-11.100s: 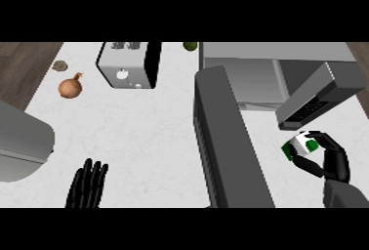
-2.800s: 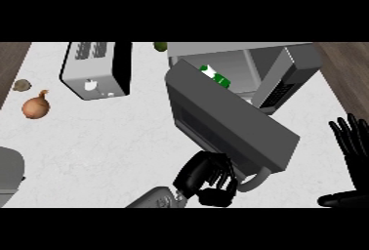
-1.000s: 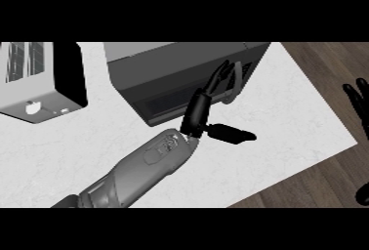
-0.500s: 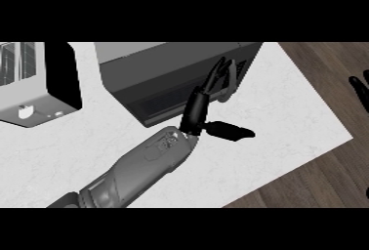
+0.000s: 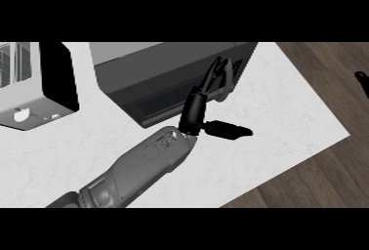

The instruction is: Pick up the milk, place it into the microwave and close the microwave

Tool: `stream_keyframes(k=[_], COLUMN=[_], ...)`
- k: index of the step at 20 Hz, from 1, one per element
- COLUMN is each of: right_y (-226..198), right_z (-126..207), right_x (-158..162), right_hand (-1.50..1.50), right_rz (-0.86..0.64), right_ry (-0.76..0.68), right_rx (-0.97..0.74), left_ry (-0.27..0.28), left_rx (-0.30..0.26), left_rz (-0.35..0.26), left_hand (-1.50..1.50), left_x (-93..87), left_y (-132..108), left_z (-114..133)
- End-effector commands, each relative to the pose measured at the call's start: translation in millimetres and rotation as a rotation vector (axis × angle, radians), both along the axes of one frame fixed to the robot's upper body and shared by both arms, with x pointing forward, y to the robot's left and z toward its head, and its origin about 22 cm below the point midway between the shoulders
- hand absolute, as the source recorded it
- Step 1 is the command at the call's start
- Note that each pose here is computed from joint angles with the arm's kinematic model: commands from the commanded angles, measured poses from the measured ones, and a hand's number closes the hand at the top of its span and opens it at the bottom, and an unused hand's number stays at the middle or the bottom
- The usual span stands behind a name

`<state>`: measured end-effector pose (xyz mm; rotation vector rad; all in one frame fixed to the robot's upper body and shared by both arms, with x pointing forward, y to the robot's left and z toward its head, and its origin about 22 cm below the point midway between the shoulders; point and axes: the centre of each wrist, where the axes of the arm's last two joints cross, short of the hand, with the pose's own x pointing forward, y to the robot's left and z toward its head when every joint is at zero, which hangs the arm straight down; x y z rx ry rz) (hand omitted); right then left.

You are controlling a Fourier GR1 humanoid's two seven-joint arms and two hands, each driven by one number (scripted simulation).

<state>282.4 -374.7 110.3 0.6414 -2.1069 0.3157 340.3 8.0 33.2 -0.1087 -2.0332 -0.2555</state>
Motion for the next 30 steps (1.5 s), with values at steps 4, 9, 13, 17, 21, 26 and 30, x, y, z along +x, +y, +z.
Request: stream_keyframes(k=[4, 9, 13, 17, 21, 26, 30], right_y=[-2.4, -6.0, -7.6, -5.1, -6.5, -7.5, -8.1], right_z=[10.5, 10.7, 14.3, 14.7, 19.8, 25.3, 23.4], right_x=[5.1, 4.0, 5.8, 8.9, 9.2, 10.3, 9.7], right_hand=[-1.50, -1.50, -1.50, -1.50, -1.50, -1.50, -1.50], right_rz=[0.016, 0.032, 0.037, 0.047, 0.076, 0.079, 0.093], right_ry=[-0.012, 0.002, 0.003, 0.005, -0.008, -0.008, 0.006], right_rx=[-0.006, -0.012, -0.012, 0.002, -0.006, -0.011, -0.012], left_ry=[0.008, 0.003, 0.003, -0.012, -0.012, -0.005, 0.076], left_rx=[-0.021, -0.033, -0.033, -0.031, -0.040, -0.034, -0.008], left_rz=[0.032, 0.041, 0.041, 0.037, 0.038, 0.054, 0.031], left_hand=[-1.50, -1.50, -1.50, -1.50, -1.50, -1.50, 1.50], left_x=[14.1, 15.0, 15.4, 14.2, 17.3, 15.7, 19.7], left_y=[-2.4, -2.1, -2.4, -2.4, -2.8, 1.4, 4.3], left_z=[12.8, 12.3, 11.6, 9.2, 12.2, 2.7, -1.1])
